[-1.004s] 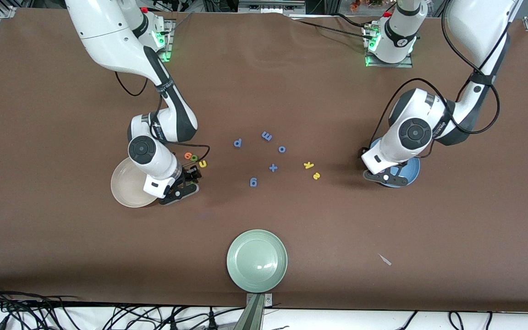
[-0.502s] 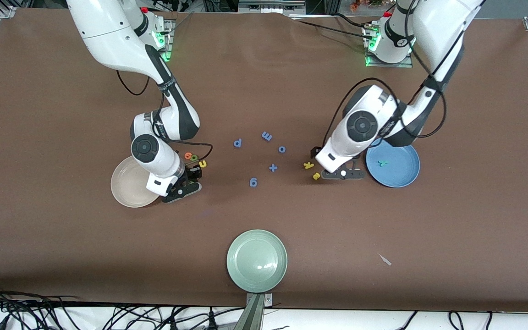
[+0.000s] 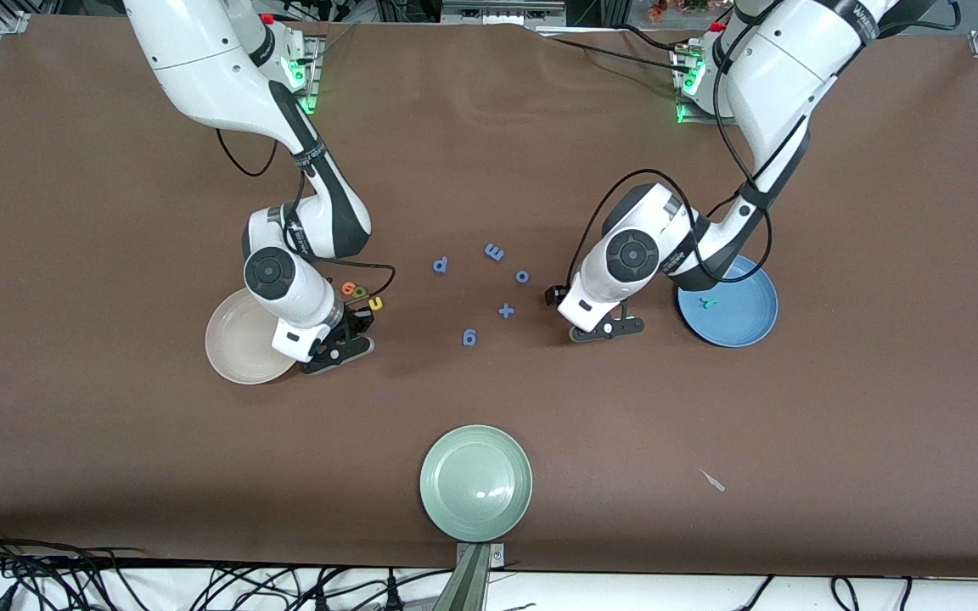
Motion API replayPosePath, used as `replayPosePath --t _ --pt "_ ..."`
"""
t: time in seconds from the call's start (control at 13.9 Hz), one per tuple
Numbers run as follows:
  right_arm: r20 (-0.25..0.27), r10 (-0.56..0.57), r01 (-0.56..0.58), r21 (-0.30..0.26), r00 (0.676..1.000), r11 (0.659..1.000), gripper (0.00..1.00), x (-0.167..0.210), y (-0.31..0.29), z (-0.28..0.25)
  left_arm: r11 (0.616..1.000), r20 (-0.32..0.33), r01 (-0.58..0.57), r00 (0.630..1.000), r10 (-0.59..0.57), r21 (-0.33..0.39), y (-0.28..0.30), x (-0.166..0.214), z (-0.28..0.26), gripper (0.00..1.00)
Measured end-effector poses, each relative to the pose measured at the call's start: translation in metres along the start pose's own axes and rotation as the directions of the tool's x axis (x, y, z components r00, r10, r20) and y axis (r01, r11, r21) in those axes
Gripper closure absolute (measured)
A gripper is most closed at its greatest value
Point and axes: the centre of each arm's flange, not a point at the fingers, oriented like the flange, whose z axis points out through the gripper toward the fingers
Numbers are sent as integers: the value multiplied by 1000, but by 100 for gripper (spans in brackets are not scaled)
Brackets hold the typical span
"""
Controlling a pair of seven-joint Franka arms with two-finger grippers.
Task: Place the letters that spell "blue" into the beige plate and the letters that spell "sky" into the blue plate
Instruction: 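Lift the green stick with the right gripper while the left gripper grasps the yellow k, then drop the stick in the white plate while the left gripper drops the k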
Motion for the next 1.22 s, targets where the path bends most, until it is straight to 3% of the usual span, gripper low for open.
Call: replayPosePath --t 0.29,0.5,0.79,1.0,1.22 --pt "13 2 -2 2 1000 1000 92 -1 1 -3 1000 -7 8 1000 -8 -16 3 3 5 2" --pt "79 16 -17 10 997 1000 92 2 24 -38 999 -3 31 1000 -31 -22 4 7 9 5" --pt "125 24 -27 19 992 999 92 -8 87 -87 998 3 62 998 -62 -12 -1 12 26 12" --pt "153 33 -35 7 988 999 91 -27 118 -77 995 -8 97 995 -97 -24 0 17 24 42" --pt "156 32 -33 4 987 999 82 -33 119 -69 994 -12 104 995 -104 -28 1 18 21 58"
